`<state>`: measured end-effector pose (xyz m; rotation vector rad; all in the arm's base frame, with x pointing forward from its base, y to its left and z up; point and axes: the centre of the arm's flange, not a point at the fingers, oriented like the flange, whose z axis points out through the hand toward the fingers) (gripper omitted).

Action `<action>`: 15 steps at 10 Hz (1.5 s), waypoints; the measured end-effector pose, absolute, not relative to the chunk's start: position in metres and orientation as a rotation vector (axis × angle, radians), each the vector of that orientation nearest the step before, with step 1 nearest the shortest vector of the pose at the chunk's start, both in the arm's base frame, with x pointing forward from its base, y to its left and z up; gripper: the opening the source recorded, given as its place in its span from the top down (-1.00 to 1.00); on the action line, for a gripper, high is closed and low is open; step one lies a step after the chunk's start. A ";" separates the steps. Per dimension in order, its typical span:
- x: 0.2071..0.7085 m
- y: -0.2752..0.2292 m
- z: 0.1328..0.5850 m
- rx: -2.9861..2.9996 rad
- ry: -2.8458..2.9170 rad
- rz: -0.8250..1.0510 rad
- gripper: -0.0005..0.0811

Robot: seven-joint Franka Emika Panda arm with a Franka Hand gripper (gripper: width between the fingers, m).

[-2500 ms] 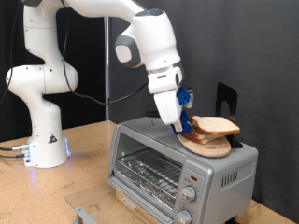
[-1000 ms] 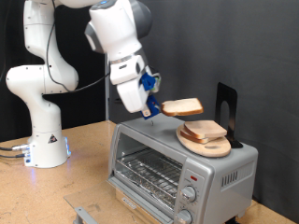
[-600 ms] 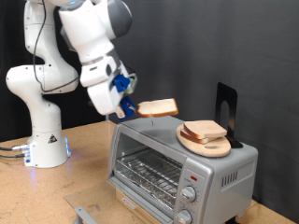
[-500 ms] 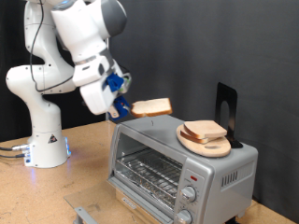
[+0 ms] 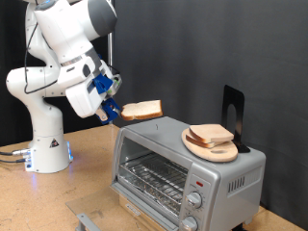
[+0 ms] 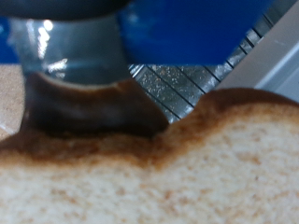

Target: Make a piece of toast with the oven

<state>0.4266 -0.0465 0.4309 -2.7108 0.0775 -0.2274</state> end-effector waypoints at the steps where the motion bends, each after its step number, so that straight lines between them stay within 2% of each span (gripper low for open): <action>1: 0.424 -0.048 0.418 -2.725 0.088 -0.229 0.03; 8: 0.416 -0.072 0.317 -2.811 0.156 -0.195 0.03; 12: 0.417 -0.079 0.288 -2.828 0.180 -0.168 0.03; 15: 0.417 -0.079 0.283 -2.844 0.164 -0.144 0.03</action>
